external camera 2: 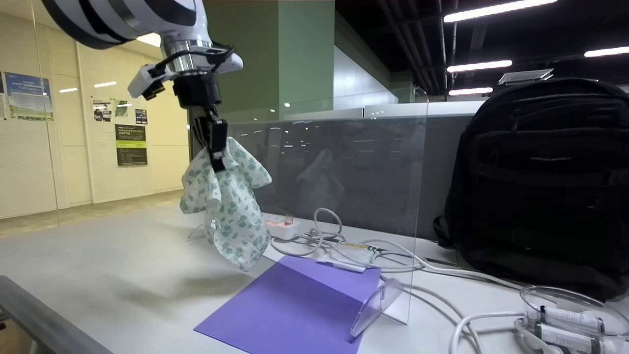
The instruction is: Hang the cloth on the transparent screen
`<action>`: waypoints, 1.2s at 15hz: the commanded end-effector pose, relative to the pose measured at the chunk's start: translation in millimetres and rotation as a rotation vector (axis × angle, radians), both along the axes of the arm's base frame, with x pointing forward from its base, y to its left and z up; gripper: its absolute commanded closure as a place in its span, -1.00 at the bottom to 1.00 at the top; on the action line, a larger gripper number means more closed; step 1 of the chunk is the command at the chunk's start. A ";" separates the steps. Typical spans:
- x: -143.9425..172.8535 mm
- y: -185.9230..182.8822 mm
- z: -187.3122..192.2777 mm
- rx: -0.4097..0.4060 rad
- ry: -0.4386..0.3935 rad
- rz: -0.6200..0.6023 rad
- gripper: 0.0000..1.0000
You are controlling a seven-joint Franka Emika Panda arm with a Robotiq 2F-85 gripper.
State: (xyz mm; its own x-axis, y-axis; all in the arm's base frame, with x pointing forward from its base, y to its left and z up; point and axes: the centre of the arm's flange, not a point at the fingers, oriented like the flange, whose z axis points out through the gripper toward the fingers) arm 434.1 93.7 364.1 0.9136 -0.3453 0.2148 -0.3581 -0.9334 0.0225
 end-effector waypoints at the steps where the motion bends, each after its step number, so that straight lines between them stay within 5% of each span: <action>1: 14.1 20.5 56.8 -0.023 -0.050 0.054 0.98; 12: 53.8 17.8 218.1 0.010 -0.160 -0.051 0.98; 18: 91.4 -20.9 249.4 0.072 -0.214 -0.182 0.98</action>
State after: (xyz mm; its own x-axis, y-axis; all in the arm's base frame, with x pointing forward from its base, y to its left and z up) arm 496.7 81.9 601.3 0.8043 -0.4448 0.3941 -0.4437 -0.8906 -0.0996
